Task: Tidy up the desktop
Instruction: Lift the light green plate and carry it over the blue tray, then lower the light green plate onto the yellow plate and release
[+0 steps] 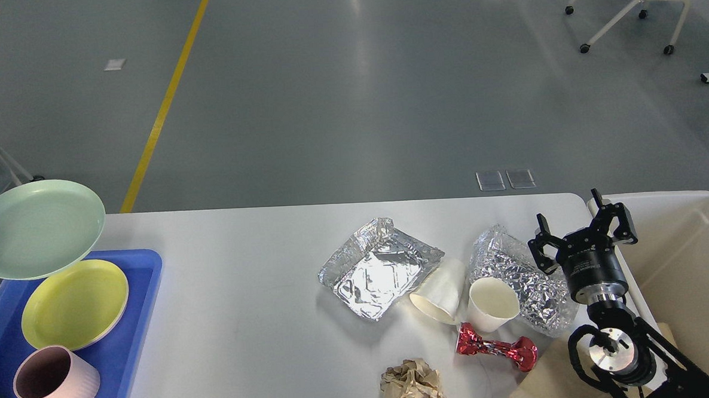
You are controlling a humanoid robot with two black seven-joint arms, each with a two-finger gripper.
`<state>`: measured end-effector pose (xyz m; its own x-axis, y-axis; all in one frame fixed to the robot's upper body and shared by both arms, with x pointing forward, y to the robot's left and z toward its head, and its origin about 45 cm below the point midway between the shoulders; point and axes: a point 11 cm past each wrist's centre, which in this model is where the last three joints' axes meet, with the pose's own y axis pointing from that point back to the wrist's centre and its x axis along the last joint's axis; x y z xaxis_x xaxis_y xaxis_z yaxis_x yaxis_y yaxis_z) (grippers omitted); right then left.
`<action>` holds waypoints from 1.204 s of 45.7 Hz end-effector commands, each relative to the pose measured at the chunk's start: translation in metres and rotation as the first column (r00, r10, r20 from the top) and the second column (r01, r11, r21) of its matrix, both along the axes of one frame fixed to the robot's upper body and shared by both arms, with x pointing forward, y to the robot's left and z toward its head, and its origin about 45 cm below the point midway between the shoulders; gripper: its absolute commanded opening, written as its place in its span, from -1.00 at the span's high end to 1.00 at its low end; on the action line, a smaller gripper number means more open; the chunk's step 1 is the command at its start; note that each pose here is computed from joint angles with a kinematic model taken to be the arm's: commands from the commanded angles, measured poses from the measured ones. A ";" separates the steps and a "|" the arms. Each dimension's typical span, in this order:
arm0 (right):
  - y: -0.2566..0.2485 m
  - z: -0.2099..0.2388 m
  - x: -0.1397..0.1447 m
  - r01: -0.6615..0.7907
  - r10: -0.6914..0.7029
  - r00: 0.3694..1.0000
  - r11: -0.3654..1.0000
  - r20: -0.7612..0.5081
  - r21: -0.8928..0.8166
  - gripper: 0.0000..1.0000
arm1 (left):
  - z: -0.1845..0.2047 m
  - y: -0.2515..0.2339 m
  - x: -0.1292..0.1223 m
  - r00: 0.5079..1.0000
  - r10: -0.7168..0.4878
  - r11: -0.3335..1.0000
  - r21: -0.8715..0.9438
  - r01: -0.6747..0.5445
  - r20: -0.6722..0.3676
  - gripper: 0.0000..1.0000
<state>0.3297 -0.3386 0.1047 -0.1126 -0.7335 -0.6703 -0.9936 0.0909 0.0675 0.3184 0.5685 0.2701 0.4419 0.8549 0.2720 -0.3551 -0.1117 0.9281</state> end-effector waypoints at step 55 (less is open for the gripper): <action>0.000 0.000 0.000 0.000 0.000 1.000 1.000 0.000 0.000 -1.00 | -0.123 0.010 -0.024 0.998 -0.002 0.997 0.081 0.006 -0.057 1.00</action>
<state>0.3298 -0.3387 0.1047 -0.1129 -0.7335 -0.6703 -0.9935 0.0912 0.0675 0.2925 0.5827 0.1511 0.4571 0.8305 0.3184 -0.3037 -0.1907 0.9335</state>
